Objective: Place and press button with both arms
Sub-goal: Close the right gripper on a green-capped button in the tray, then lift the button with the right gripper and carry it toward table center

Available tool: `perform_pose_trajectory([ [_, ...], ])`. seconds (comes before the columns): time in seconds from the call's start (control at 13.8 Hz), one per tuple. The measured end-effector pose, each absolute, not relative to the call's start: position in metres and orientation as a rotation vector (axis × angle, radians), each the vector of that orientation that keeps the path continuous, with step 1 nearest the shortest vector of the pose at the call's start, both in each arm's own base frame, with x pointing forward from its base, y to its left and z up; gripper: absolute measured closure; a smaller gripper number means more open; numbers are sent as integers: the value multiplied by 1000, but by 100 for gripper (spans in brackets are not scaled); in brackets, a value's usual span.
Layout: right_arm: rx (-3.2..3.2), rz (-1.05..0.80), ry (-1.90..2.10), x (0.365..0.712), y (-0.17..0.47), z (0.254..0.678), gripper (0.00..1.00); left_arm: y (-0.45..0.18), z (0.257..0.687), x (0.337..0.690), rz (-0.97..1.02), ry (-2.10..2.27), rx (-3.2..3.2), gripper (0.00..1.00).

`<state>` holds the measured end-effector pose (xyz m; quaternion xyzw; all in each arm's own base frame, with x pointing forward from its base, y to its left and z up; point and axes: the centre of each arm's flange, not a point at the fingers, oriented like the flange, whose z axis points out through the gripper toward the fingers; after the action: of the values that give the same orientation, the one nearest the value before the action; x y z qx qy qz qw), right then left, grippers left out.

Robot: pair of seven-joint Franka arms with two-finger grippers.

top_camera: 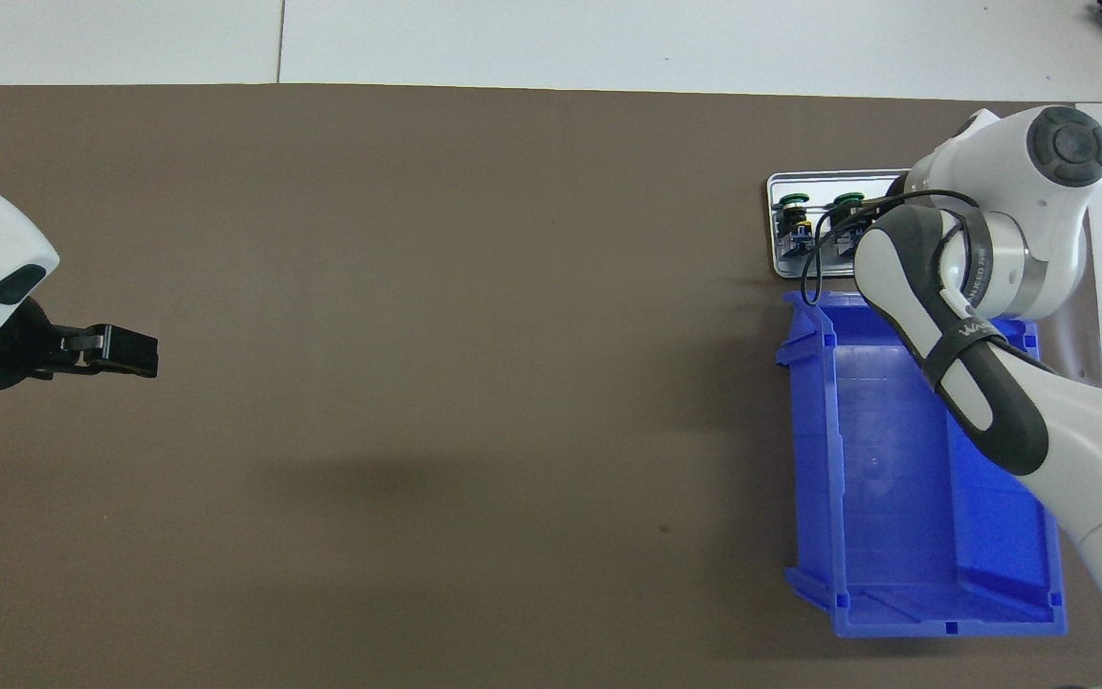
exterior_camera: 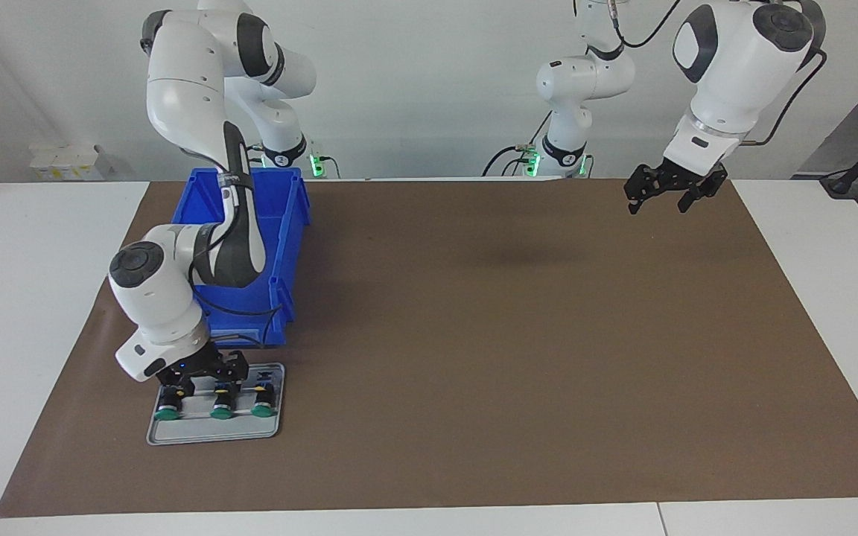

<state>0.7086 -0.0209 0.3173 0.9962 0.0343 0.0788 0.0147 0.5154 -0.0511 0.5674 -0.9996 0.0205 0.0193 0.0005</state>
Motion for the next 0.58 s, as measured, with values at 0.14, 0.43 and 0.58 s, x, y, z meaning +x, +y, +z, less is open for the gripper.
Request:
perform_pose_trajectory([
  [0.14, 3100, 244, 114, 707, -21, 314, 34, -51, 567, 515, 60, 65, -3139, 1],
  [0.43, 3093, 265, 153, 708, -22, 315, 68, -51, 567, 515, 60, 65, -3139, 1],
  [0.58, 3088, 298, 155, 713, -22, 324, 68, -51, 567, 515, 60, 65, -3139, 1],
])
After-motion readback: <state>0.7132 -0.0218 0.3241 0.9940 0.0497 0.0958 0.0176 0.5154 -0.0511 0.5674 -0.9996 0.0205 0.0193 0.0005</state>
